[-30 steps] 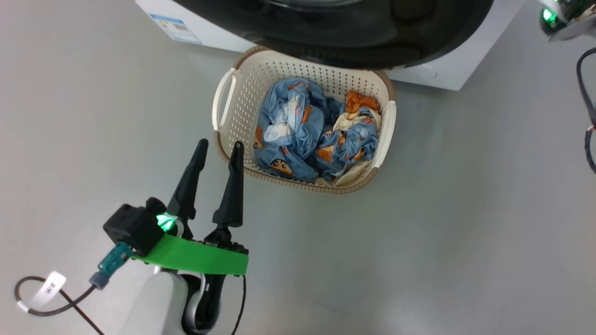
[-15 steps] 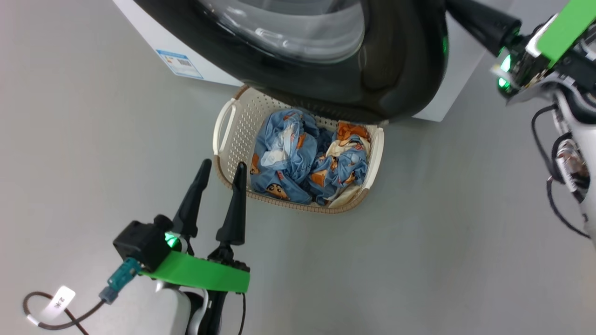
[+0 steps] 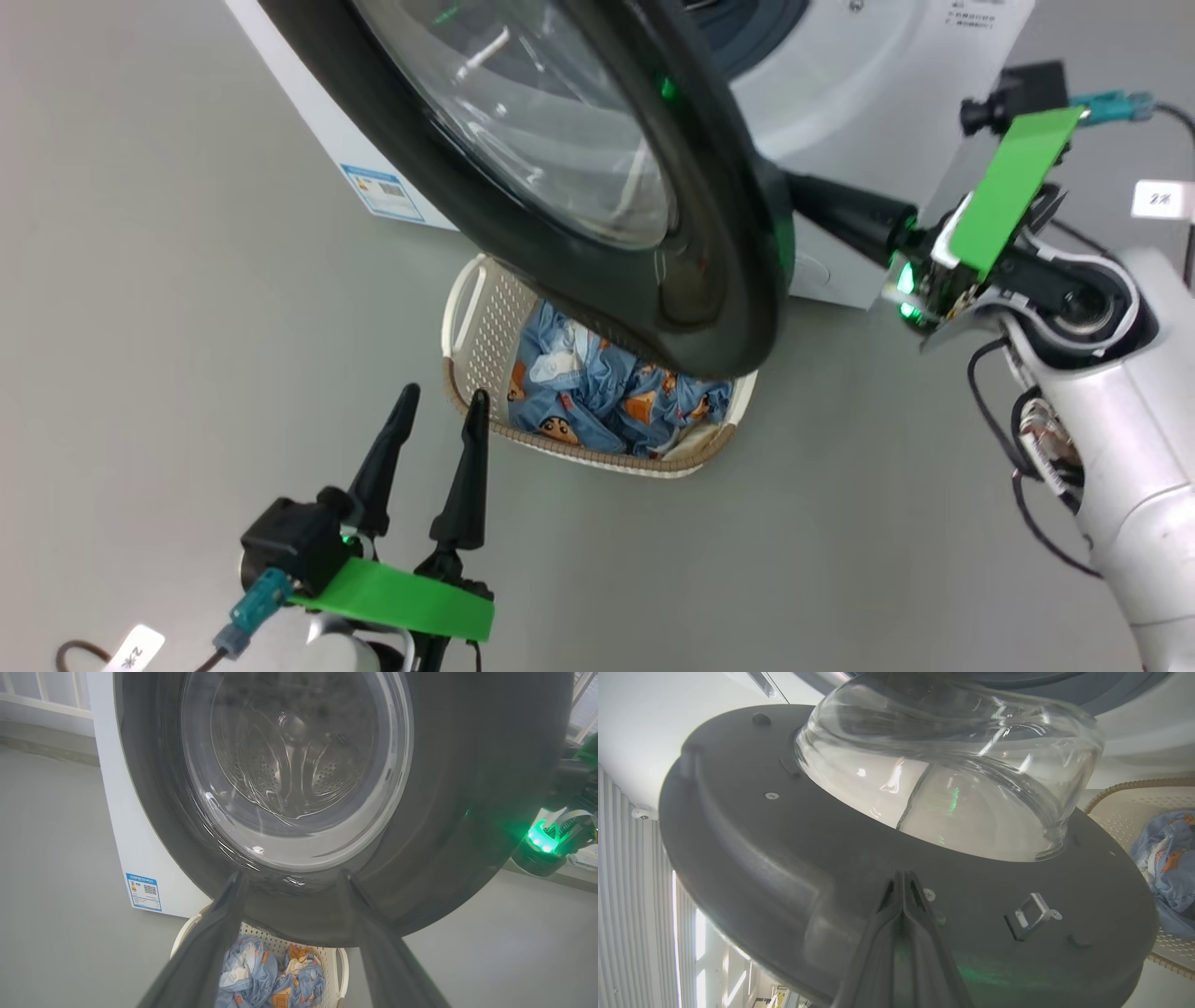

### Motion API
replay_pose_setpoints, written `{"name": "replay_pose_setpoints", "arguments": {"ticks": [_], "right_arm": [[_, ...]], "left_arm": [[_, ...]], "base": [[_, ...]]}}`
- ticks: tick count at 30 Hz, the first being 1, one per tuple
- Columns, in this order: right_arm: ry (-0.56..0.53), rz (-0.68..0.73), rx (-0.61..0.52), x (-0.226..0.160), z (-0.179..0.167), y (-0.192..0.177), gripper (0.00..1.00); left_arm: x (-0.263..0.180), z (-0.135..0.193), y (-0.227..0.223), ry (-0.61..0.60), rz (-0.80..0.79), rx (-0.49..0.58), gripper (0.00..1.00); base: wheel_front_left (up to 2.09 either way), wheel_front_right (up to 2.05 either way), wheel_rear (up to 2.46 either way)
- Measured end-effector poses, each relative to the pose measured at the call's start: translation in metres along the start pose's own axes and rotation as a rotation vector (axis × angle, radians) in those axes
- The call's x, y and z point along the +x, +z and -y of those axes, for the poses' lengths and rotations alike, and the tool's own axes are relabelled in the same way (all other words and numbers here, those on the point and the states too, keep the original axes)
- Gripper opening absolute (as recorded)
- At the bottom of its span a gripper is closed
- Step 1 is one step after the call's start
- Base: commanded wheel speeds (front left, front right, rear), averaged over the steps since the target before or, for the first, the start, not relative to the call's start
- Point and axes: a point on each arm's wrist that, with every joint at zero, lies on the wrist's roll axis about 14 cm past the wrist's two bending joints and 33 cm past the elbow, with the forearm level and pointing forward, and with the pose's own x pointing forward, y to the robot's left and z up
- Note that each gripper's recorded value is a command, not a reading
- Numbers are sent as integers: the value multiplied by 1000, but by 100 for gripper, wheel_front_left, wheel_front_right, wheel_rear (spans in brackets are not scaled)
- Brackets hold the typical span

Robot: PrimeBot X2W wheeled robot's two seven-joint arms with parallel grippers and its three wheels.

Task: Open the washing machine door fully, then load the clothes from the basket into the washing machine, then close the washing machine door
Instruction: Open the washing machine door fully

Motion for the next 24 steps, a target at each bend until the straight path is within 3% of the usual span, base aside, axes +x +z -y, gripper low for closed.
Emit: {"name": "replay_pose_setpoints", "arguments": {"ticks": [24], "right_arm": [[108,-253,66,32,-41,-111,0]], "left_arm": [[-62,-34,21,135,58,29,100]], "base": [[0,0,0]]}}
